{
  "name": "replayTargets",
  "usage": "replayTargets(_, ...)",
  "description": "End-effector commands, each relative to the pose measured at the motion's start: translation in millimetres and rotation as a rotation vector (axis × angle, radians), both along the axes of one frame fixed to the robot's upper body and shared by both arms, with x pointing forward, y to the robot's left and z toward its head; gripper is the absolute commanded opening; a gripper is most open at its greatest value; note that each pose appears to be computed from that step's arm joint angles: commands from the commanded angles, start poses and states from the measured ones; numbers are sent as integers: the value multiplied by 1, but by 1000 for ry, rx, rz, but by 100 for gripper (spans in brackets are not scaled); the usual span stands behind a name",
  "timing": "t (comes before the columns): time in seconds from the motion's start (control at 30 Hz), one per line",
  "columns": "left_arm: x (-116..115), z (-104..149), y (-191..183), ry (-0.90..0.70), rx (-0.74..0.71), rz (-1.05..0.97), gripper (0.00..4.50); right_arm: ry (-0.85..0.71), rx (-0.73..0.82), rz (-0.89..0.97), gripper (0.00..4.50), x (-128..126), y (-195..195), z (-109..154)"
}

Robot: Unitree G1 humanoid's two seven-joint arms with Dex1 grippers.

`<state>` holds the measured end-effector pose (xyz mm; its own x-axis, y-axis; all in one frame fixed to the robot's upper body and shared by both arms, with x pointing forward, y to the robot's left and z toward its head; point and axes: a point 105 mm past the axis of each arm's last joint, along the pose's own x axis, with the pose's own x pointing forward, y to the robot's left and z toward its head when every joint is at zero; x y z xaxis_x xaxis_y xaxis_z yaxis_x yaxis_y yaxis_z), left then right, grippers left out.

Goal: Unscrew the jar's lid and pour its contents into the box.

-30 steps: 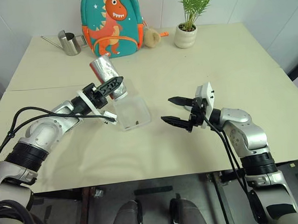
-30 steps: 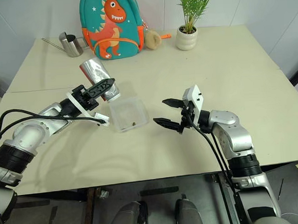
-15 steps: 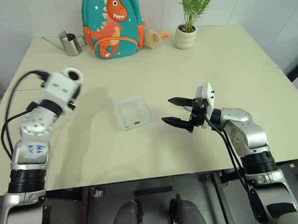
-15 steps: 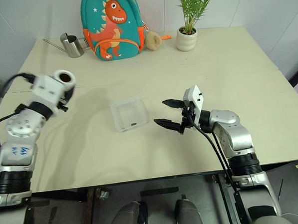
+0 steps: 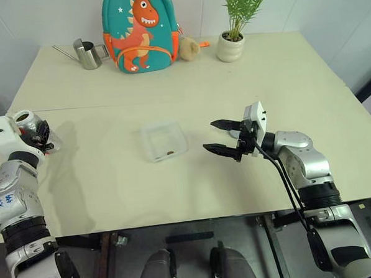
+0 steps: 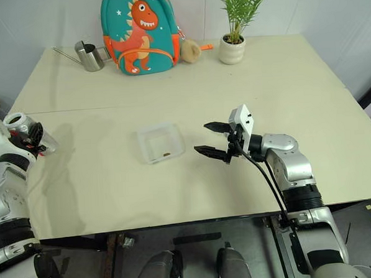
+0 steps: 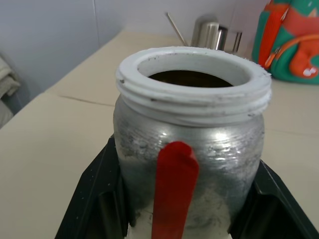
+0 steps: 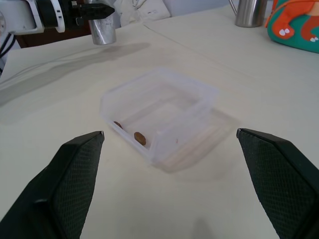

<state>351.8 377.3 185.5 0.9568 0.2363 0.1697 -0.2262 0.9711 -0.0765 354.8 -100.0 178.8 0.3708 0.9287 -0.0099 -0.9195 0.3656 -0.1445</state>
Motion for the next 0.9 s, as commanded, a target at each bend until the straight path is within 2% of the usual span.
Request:
replayTargets(0.03,-3,-1,4,-34,26,-2,192,-58,15,-3,448,-1,-4,16)
replayTargets(0.13,-5,-8,3,-36,52,-24,192,-61,17,-2,448,-2,-3,16)
replayTargets(0.2,-10,-12,7,-43,43,-14,266,-61,20,-1,450,-3,-2,17)
replayTargets(0.4,-20,-16,13,-40,50,-2,445,-61,21,1,450,-3,-1,17)
replayTargets(0.63,-40,-23,6,29,103,-37,448,-74,28,7,450,-4,1,21)
replayTargets(0.83,-68,-26,-15,110,200,-179,448,-87,15,22,450,-6,0,21)
replayTargets(0.9,-76,-28,-14,131,186,-179,448,-92,10,28,450,-7,0,20)
